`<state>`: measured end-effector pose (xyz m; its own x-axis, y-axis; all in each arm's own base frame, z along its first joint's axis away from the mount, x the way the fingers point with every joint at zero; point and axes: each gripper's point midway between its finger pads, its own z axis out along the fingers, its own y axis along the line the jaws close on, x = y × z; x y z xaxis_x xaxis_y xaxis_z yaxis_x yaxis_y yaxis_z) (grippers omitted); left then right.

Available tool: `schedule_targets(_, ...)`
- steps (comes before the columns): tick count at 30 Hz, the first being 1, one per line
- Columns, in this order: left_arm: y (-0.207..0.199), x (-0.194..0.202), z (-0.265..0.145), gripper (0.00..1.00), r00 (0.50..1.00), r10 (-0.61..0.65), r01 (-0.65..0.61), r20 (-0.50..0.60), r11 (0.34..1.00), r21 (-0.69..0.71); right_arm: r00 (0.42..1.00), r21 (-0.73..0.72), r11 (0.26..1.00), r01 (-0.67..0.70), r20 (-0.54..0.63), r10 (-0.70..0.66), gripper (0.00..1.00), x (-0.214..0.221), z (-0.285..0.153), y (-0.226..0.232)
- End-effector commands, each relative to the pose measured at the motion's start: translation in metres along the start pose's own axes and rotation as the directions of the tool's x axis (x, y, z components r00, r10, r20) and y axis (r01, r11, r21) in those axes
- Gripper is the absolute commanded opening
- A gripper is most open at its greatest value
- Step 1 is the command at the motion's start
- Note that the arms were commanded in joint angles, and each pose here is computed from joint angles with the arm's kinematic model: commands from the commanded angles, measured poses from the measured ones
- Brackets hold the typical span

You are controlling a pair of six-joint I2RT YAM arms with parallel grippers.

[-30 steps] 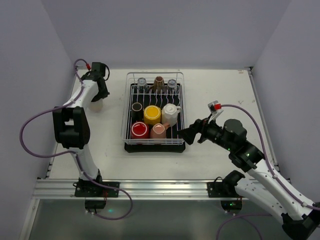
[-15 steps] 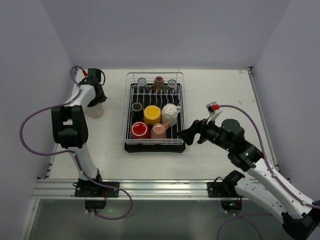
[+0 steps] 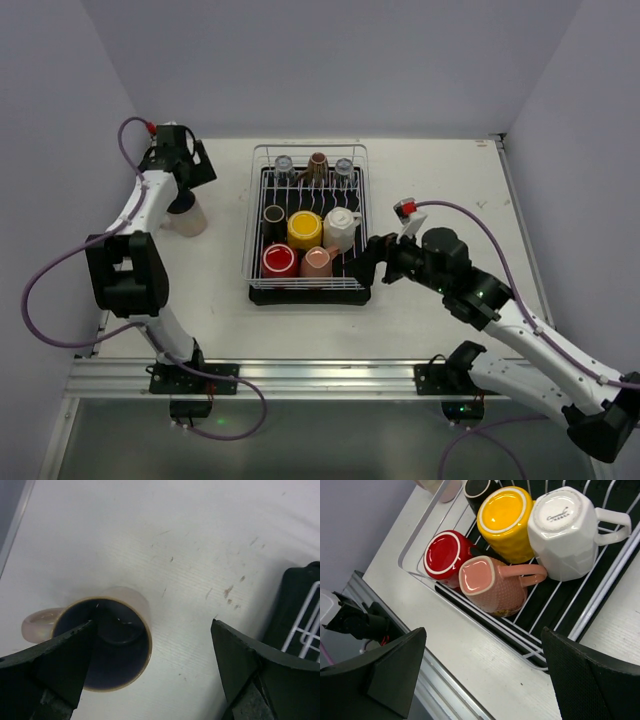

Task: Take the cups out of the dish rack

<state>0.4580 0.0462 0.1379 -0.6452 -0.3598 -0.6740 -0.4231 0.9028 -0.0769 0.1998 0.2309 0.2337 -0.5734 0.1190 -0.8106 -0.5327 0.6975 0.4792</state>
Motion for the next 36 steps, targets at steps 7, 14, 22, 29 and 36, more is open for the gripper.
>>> schedule_targets(7, -0.028, -0.066, -0.125, 1.0, 0.93, -0.189, 0.087, 0.316, 0.946, 0.312, 0.994, 0.092, 0.989, 0.112, -0.022, -0.111, 0.99, -0.016, 0.03, 0.025)
schedule_targets(14, -0.058, -0.013, -0.219, 1.0, 0.896, -0.271, -0.02, 0.353, 0.767, 0.641, 0.993, 0.305, 0.946, 0.112, -0.062, -0.097, 0.95, 0.001, 0.072, 0.019)
schedule_targets(22, -0.063, 0.074, -0.262, 1.0, 0.919, -0.156, -0.193, 0.362, 0.623, 0.758, 0.994, 0.411, 0.907, 0.088, -0.093, -0.054, 0.89, 0.017, 0.103, 0.014)
schedule_targets(29, -0.064, 0.117, -0.255, 1.0, 0.924, -0.037, -0.283, 0.38, 0.602, 0.746, 0.991, 0.475, 0.876, 0.077, -0.136, -0.013, 0.85, 0.03, 0.124, 0.008)
schedule_targets(36, -0.064, 0.121, -0.264, 1.0, 0.911, -0.01, -0.322, 0.411, 0.606, 0.728, 0.989, 0.547, 0.834, 0.066, -0.146, 0.018, 0.79, 0.041, 0.134, -0.003)
